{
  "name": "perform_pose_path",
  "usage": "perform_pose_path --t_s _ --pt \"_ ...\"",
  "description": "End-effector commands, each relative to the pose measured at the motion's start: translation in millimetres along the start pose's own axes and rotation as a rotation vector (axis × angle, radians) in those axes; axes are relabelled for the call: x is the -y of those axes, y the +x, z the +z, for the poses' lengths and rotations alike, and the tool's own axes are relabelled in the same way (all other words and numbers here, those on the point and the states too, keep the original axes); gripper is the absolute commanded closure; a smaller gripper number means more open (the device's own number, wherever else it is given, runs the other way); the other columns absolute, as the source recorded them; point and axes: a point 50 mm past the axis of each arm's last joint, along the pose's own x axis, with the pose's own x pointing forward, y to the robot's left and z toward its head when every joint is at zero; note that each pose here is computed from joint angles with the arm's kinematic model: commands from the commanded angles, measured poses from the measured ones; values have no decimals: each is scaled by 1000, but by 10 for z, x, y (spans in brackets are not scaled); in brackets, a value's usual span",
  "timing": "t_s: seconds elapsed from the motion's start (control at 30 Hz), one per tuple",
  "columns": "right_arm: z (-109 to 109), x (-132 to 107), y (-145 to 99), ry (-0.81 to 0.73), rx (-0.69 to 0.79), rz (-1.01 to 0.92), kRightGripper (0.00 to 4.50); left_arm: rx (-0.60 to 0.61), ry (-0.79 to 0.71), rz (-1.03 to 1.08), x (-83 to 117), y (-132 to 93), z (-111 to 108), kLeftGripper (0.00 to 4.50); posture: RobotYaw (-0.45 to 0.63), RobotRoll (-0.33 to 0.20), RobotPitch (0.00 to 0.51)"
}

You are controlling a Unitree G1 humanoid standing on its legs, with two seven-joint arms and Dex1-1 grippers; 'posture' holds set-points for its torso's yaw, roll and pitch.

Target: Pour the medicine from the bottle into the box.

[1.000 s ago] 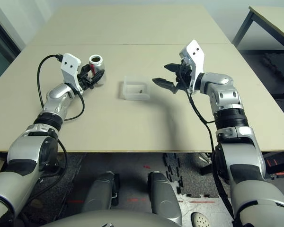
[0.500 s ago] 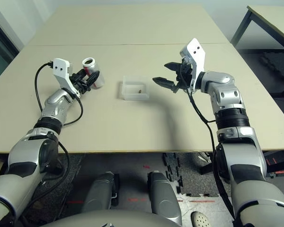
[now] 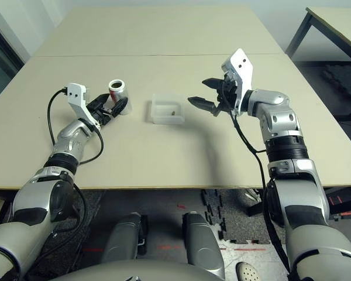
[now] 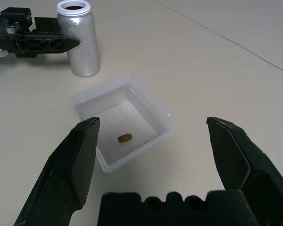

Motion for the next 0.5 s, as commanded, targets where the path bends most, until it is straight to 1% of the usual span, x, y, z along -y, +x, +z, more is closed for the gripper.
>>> perform_pose_path --t_s 0.03,0.17,0.23,0.33,0.5 --pt "-3 -20 10 5 2 7 0 -10 -2 11 -40 -64 -24 25 29 0 93" --pt "-12 -28 17 9 6 8 0 -26 17 -8 -85 -143 -4 25 33 0 99" --pt "-27 -34 14 11 6 8 0 -48 -2 -29 -96 -185 -5 25 34 0 102" --pt "-43 -43 11 24 8 7 0 -45 -5 -67 -83 -252 36 25 33 0 108" --pt "-122 -91 -25 53 6 2 0 -46 13 -105 -28 -459 122 25 37 0 119"
